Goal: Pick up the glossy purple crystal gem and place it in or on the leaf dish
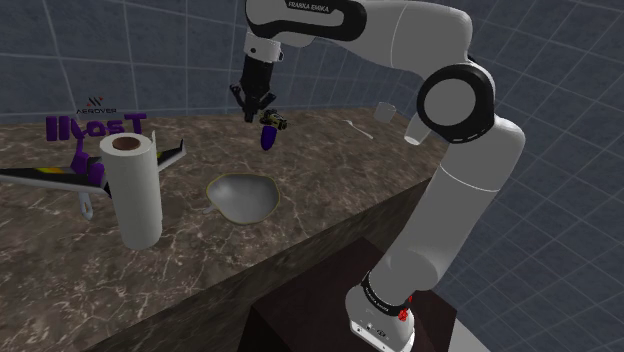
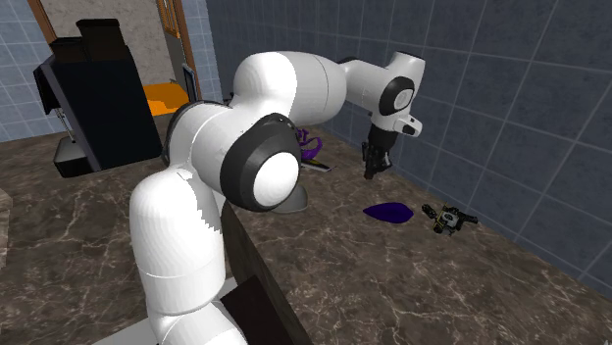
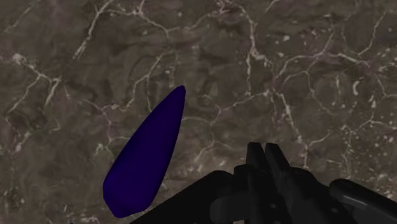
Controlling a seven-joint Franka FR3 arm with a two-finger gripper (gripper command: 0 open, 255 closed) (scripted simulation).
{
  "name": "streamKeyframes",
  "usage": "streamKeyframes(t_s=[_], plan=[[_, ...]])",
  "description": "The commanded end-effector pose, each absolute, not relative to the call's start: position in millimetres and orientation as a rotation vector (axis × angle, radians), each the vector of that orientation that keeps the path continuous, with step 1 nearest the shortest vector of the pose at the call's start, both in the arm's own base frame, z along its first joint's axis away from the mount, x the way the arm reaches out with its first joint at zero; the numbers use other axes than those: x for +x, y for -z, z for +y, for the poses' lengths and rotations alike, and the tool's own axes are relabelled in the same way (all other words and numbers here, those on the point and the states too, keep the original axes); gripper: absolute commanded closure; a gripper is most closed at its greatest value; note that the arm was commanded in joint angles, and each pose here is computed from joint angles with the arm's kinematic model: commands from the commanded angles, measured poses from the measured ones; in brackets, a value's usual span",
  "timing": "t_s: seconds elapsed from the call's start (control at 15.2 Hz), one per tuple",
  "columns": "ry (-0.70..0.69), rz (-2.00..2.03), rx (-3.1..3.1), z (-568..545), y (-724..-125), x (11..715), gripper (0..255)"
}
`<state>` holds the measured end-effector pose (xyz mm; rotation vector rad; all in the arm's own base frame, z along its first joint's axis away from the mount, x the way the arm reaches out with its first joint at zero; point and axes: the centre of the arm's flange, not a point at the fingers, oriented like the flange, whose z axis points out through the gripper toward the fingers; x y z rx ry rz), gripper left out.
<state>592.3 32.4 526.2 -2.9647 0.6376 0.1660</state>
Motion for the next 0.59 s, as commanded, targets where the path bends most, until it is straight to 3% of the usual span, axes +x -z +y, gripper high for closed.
streamKeyframes(t_s=[0.0, 0.26, 0.33, 0.53], plan=[[-0.166, 0.638, -2.965, 32.4, -526.2, 592.3, 255], [-0.166, 0.638, -2.965, 32.4, -526.2, 592.3, 255], [-0.166, 0.638, -2.965, 32.4, -526.2, 592.3, 0], [-0.035, 0.807, -2.997, 14.2, -504.2, 574.8, 0]])
